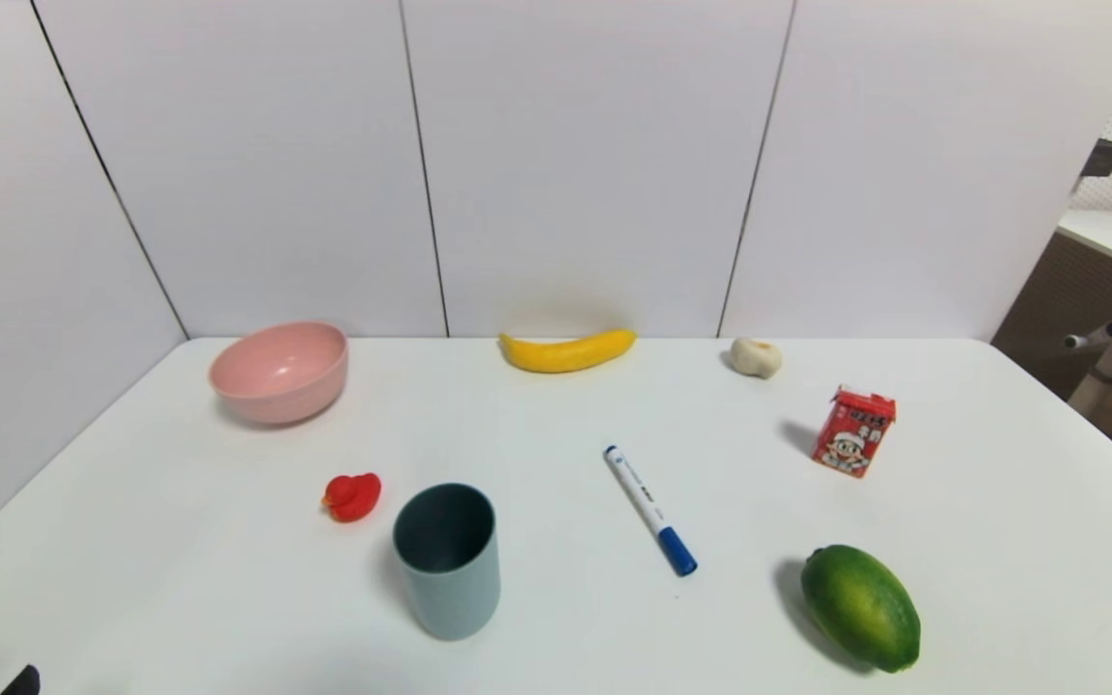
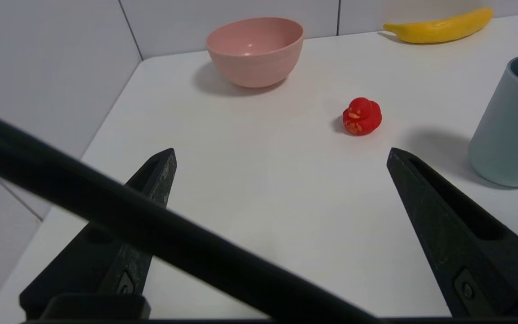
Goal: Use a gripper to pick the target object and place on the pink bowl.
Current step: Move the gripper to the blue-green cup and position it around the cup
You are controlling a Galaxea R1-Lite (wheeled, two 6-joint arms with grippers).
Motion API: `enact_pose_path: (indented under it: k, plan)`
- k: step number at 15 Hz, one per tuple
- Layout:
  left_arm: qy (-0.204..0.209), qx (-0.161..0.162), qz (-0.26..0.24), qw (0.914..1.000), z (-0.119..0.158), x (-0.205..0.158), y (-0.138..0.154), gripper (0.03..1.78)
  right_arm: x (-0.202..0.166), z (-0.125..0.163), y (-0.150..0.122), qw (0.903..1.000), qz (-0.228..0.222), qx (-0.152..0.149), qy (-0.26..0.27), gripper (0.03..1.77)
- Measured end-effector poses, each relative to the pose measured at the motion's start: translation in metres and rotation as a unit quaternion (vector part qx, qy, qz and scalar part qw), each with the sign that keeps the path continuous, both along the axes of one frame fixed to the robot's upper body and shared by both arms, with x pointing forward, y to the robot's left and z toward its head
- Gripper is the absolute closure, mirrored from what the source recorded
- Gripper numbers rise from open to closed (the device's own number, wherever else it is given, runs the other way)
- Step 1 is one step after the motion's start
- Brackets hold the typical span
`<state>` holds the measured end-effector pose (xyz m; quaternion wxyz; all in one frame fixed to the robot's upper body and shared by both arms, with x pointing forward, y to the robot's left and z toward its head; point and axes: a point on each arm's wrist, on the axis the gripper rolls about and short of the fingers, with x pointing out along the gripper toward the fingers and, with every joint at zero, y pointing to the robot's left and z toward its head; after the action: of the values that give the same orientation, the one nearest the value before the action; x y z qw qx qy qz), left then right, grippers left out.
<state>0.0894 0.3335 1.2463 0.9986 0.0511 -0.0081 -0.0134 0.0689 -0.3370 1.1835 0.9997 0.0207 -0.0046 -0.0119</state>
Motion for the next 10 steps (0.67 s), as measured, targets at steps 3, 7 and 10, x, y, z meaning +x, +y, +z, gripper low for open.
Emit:
enact_pose_path:
  k: [3, 7, 10]
  plan:
    - [0.010, 0.045, -0.045, 0.9979, 0.034, 0.017, -0.002, 0.12, 0.000, 0.000, 0.000, 1.0000, 0.000, 0.000, 0.000, 0.09]
    - [0.047, 0.066, -0.138, 0.9871, 0.068, 0.055, -0.014, 0.12, 0.000, 0.000, 0.000, 1.0000, 0.000, 0.000, 0.000, 0.09]
    - [0.078, 0.072, -0.206, 0.9727, 0.072, 0.080, -0.031, 0.12, 0.000, 0.000, 0.000, 1.0000, 0.000, 0.000, 0.000, 0.09]
